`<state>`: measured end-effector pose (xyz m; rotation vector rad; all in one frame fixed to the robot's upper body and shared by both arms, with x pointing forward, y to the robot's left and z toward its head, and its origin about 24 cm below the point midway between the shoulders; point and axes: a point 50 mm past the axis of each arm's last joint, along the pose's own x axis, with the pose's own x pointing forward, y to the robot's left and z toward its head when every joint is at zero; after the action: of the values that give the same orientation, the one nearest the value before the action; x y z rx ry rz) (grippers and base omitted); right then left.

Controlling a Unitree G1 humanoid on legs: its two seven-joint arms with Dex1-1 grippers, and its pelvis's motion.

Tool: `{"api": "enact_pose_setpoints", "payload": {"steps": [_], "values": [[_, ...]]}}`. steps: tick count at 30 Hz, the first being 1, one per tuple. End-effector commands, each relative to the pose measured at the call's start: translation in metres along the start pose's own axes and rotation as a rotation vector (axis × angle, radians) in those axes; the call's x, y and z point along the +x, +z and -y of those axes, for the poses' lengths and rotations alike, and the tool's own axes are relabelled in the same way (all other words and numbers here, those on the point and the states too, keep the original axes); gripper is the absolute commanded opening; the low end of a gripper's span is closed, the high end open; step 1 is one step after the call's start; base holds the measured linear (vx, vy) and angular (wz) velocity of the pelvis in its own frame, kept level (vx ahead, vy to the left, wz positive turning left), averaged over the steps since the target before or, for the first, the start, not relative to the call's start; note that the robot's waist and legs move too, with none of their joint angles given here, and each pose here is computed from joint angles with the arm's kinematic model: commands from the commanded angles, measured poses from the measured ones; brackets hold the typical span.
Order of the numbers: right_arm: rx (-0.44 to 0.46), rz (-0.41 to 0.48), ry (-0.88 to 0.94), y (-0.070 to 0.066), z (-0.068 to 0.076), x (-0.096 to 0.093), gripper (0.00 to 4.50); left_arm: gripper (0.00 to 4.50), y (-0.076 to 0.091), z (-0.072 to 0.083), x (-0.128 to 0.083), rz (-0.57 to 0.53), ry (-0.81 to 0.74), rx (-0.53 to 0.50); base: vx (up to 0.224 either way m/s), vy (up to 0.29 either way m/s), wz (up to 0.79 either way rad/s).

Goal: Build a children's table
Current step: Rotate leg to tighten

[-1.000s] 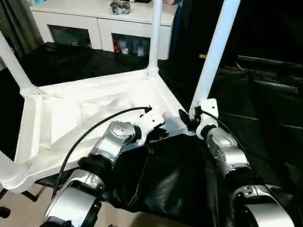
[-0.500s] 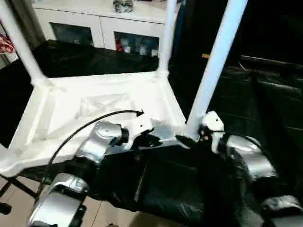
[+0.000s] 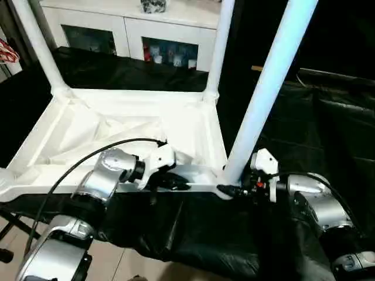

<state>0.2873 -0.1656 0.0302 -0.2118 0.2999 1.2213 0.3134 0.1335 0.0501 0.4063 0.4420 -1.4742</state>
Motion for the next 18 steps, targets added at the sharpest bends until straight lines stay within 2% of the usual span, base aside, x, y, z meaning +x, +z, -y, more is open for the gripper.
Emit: {"api": "enact_pose_setpoints", "payload": {"steps": [1, 10, 12, 14, 15, 18], "values": [[0.013, -0.029, 0.072, -0.007, -0.01, 0.004, 2.69, 0.0, 0.008, 0.002, 0.002, 0.051, -0.024, 0.03, 0.0, 0.0, 0.0], [0.024, -0.007, 0.053, -0.007, -0.014, 0.008, 2.65, 0.0, 0.009, 0.001, 0.01, 0.062, 0.017, 0.026, 0.0, 0.0, 0.0], [0.067, 0.007, -0.066, -0.009, -0.009, 0.016, 2.65, 0.0, 0.012, -0.005, 0.02, 0.066, 0.112, 0.008, 0.0, 0.0, 0.0], [0.074, 0.011, -0.109, -0.01, -0.007, 0.018, 2.65, 0.0, 0.013, -0.006, 0.023, 0.07, 0.133, 0.002, 0.0, 0.0, 0.0], [0.096, 0.022, -0.239, -0.01, 0.0, 0.024, 2.65, 0.0, 0.018, -0.01, 0.032, 0.083, 0.196, -0.017, 0.0, 0.0, 0.0], [0.168, 0.04, -0.378, -0.012, 0.006, 0.034, 2.65, 0.0, 0.026, -0.012, 0.048, 0.098, 0.251, -0.04, 0.0, 0.0, 0.0]]}}
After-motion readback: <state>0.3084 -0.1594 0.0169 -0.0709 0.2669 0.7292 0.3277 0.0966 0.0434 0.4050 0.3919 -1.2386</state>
